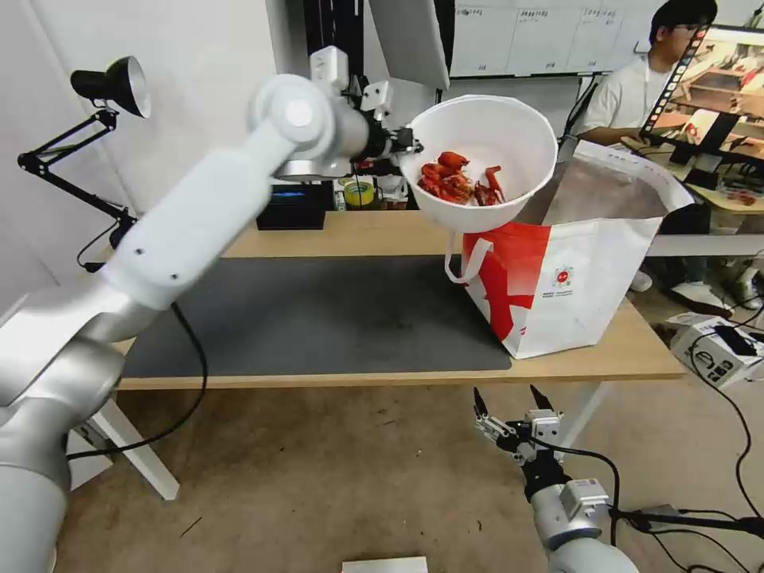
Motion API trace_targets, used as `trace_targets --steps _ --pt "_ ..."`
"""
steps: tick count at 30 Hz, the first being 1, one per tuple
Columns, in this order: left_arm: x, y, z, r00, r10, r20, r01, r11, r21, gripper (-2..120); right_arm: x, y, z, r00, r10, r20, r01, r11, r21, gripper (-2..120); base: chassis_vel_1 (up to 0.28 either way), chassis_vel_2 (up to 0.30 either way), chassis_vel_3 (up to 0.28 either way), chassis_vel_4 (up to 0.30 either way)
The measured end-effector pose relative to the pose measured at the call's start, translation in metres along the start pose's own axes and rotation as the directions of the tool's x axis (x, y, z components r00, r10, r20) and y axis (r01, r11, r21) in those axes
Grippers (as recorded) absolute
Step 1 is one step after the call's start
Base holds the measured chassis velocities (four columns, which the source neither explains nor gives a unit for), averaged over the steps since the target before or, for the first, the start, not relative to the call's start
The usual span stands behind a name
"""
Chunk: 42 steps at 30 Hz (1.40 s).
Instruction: Pick up the trash from the table and place it into the takeout bag.
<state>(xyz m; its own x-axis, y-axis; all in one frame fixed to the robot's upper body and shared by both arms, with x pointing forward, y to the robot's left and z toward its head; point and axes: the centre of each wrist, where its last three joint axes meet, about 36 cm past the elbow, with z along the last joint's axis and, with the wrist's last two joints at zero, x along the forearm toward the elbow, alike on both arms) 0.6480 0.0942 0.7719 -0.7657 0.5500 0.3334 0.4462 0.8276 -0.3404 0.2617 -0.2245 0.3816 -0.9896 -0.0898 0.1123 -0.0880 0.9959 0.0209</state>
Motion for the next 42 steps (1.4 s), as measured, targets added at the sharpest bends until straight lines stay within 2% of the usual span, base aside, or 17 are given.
trace_targets --steps 3,4,9,17,19,24,32,38,42 --pt "-0.011 -0.009 -0.001 1.0 -0.009 0.016 0.009 1.0 0.017 0 0.0 0.0 0.0 1.0 0.0 0.0 0.0 1.0 0.0 100 0.0 0.0 0.0 0.0" --pt "-0.018 -0.018 -0.001 1.0 -0.006 0.019 0.005 1.0 0.026 0 0.0 0.0 0.0 1.0 0.0 0.0 0.0 1.0 0.0 100 0.0 0.0 0.0 0.0" --pt "-0.032 -0.036 -0.002 1.0 0.009 0.008 -0.009 0.999 0.03 0 0.0 0.0 0.0 1.0 0.0 0.0 0.0 1.0 0.0 100 0.0 0.0 0.0 0.0" --pt "-0.048 -0.055 0.0 1.0 -0.006 0.008 0.006 0.999 0.033 0 0.0 0.0 0.0 1.0 0.0 0.0 0.0 1.0 0.0 100 0.0 0.0 0.0 0.0" --pt "-0.056 -0.064 0.004 0.999 -0.027 0.017 0.026 0.999 0.028 0 0.0 0.0 0.0 1.0 0.0 0.0 0.0 1.0 0.0 100 0.0 0.0 0.0 0.0" --pt "-0.067 -0.072 0.017 0.998 -0.054 0.039 0.054 0.999 0.0 0 0.0 0.0 0.0 1.0 0.0 0.0 0.0 1.0 0.0 100 0.0 0.0 0.0 0.0" --pt "-0.078 -0.087 0.035 0.992 -0.063 0.108 0.066 0.998 -0.022 0 0.0 0.0 0.0 1.0 0.0 0.0 0.0 1.0 0.0 100 0.0 0.0 0.0 0.0" --pt "-0.081 -0.104 0.048 0.986 -0.075 0.149 0.089 0.992 -0.09 0 0.0 0.0 0.0 1.0 0.0 0.0 0.0 1.0 0.0 100 0.0 0.0 0.0 0.0" --pt "-0.084 -0.106 0.056 0.981 -0.095 0.166 0.115 0.987 -0.116 0 0.0 0.0 0.0 1.0 0.0 0.0 0.0 1.0 0.0 100 0.0 0.0 0.0 0.0"
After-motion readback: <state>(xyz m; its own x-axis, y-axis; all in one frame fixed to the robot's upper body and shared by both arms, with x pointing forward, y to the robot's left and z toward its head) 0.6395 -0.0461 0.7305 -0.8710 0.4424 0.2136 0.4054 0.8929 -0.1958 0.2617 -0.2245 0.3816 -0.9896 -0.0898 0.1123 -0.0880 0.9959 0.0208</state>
